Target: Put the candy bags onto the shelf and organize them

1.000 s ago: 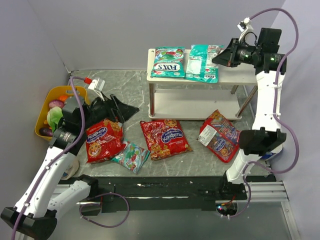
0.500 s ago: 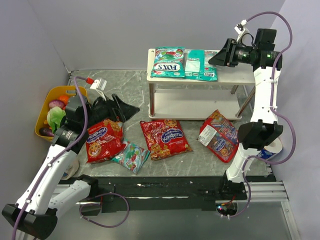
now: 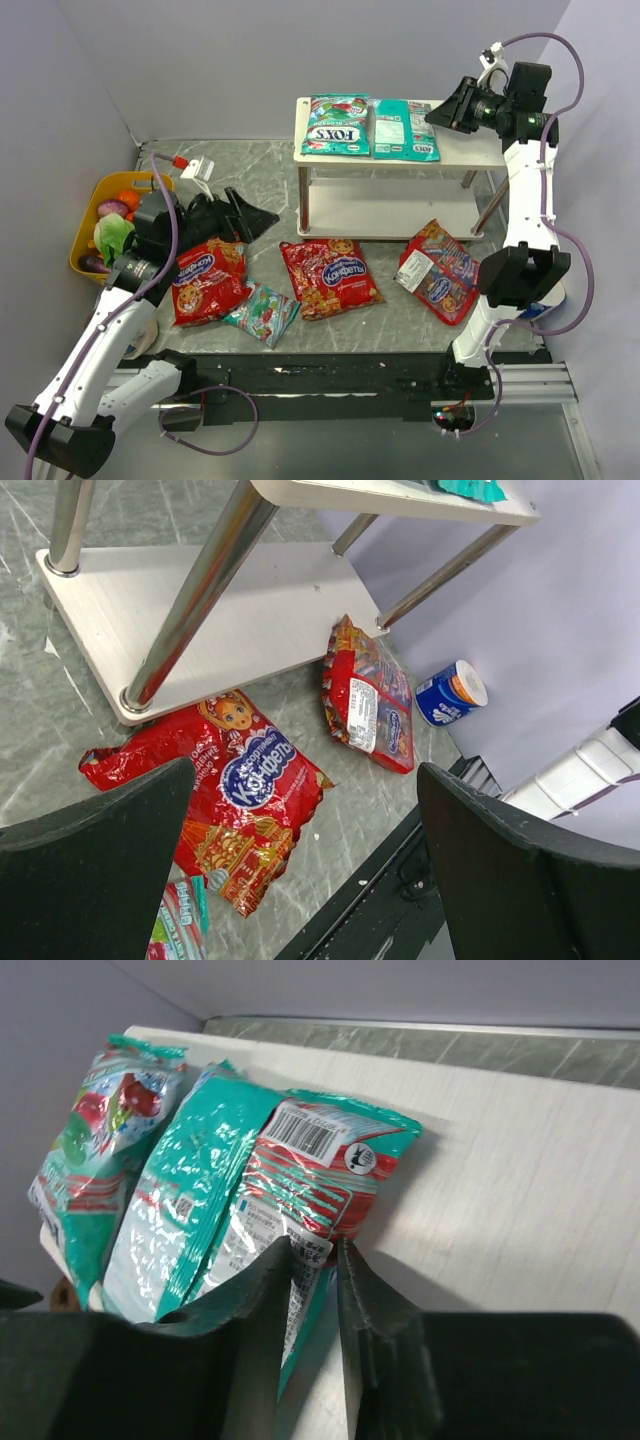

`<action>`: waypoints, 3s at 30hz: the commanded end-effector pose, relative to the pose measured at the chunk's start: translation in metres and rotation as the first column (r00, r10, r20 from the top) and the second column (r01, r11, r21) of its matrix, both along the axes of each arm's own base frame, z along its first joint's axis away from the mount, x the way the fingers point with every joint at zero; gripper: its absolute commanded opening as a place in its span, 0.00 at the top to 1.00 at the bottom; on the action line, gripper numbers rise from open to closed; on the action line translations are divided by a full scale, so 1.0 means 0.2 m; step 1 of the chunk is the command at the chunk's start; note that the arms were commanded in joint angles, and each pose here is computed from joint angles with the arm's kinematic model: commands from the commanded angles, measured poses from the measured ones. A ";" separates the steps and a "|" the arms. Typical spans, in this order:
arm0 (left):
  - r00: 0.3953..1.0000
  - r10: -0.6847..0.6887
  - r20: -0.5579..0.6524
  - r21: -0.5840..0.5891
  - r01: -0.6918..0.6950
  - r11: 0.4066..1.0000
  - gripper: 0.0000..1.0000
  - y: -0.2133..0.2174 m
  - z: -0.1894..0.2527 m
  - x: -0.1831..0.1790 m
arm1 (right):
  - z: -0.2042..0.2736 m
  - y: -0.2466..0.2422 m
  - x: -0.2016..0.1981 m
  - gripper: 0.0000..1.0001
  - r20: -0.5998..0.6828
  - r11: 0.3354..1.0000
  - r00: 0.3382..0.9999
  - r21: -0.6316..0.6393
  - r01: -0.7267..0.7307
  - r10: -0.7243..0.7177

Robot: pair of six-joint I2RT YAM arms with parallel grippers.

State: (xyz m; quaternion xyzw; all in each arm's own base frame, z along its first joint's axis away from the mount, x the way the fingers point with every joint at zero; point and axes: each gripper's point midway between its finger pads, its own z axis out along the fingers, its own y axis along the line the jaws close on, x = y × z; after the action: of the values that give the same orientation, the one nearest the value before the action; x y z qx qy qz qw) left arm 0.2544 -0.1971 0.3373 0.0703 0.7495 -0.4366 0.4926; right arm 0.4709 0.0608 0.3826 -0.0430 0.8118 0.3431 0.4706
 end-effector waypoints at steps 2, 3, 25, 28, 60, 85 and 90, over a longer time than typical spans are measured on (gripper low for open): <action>0.999 0.036 0.034 -0.006 -0.036 0.999 0.01 0.02 0.04 0.01 | 0.14 0.01 0.04 0.79 0.104 0.998 0.993 0.027 0.057 -0.060; 0.999 0.039 0.033 -0.005 -0.039 0.999 0.01 0.03 0.03 0.01 | 0.15 0.01 0.05 0.79 0.110 0.998 0.993 0.033 0.050 -0.053; 0.996 0.090 0.012 0.000 -0.090 0.996 0.01 0.06 0.00 0.03 | 0.11 0.12 -0.12 0.63 0.018 0.968 0.968 0.026 0.249 -0.250; 0.995 0.095 0.007 -0.001 -0.095 0.995 0.01 0.06 -0.01 0.03 | 0.09 0.08 -0.12 0.66 -0.002 0.950 0.950 0.010 0.314 -0.314; 0.898 0.431 -0.092 0.087 -0.424 0.902 0.04 0.31 -0.17 0.16 | 0.22 0.88 -1.22 0.00 0.400 0.954 0.868 -0.071 -0.290 0.294; 0.775 0.629 -0.062 0.093 -0.623 0.777 0.04 0.53 -0.13 0.13 | -1.18 1.83 -1.46 0.14 0.014 0.702 0.793 -0.475 -0.531 0.609; 0.778 0.625 -0.063 0.105 -0.617 0.780 0.04 0.53 -0.14 0.13 | -1.32 1.93 -1.41 0.20 -0.034 0.676 0.793 -0.501 -0.540 0.609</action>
State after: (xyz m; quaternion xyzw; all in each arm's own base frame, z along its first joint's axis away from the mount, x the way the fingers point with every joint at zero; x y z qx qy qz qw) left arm 0.2821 -0.0931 0.3076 -0.1772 0.7707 -0.2253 0.5692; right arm 0.1676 0.4169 0.1010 -0.4419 0.8000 0.2462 0.3226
